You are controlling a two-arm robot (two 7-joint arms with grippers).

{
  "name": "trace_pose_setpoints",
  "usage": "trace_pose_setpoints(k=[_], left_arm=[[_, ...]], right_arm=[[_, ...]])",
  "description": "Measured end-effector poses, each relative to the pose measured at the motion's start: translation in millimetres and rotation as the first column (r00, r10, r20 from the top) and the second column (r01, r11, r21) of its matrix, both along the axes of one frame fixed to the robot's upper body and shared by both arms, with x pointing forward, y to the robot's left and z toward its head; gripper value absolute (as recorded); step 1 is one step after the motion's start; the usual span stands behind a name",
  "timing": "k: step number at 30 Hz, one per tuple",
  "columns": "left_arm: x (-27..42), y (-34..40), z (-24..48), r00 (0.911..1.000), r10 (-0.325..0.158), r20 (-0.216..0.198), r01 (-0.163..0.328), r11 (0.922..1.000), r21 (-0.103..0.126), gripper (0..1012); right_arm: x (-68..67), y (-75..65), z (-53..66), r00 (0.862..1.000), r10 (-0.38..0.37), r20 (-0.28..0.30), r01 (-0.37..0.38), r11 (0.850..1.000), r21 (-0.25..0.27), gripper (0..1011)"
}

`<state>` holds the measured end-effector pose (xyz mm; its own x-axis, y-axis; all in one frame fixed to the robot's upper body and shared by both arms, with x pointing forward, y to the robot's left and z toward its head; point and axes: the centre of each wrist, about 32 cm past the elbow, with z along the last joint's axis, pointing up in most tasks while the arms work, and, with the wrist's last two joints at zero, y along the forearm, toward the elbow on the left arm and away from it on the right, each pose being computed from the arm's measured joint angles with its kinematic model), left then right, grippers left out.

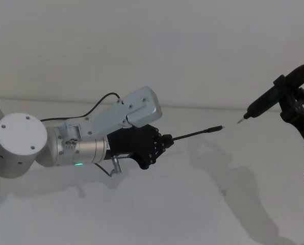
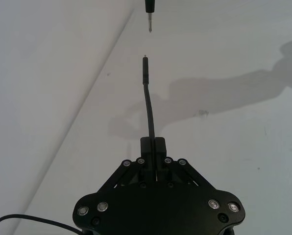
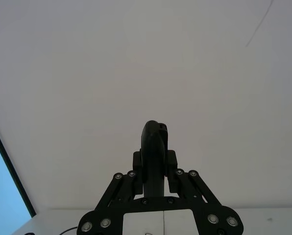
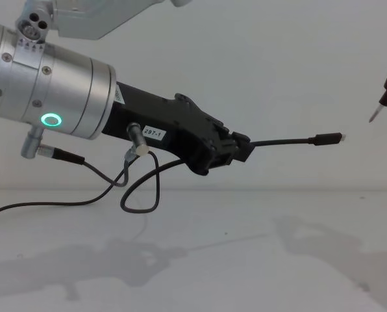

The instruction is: Pick up the data cable with the one hand.

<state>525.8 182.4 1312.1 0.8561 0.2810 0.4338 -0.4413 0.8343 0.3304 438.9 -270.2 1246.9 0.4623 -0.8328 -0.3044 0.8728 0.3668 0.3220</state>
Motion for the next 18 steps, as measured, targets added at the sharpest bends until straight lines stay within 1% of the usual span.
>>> trace_pose_setpoints(k=[10,18], left_arm=[[-0.2,0.7,0.7,1.0,-0.001,0.0,0.001,1.0,-0.004,42],[-0.4,1.0,0.9,1.0,-0.002,0.0,0.002,1.0,-0.006,42]], right_arm=[[6.5,2.7,-3.4,0.999,0.022,-0.024,-0.021,0.999,0.028,268],[12.0,5.5,-3.2,0.999,0.041,-0.03,-0.04,0.998,0.043,268]])
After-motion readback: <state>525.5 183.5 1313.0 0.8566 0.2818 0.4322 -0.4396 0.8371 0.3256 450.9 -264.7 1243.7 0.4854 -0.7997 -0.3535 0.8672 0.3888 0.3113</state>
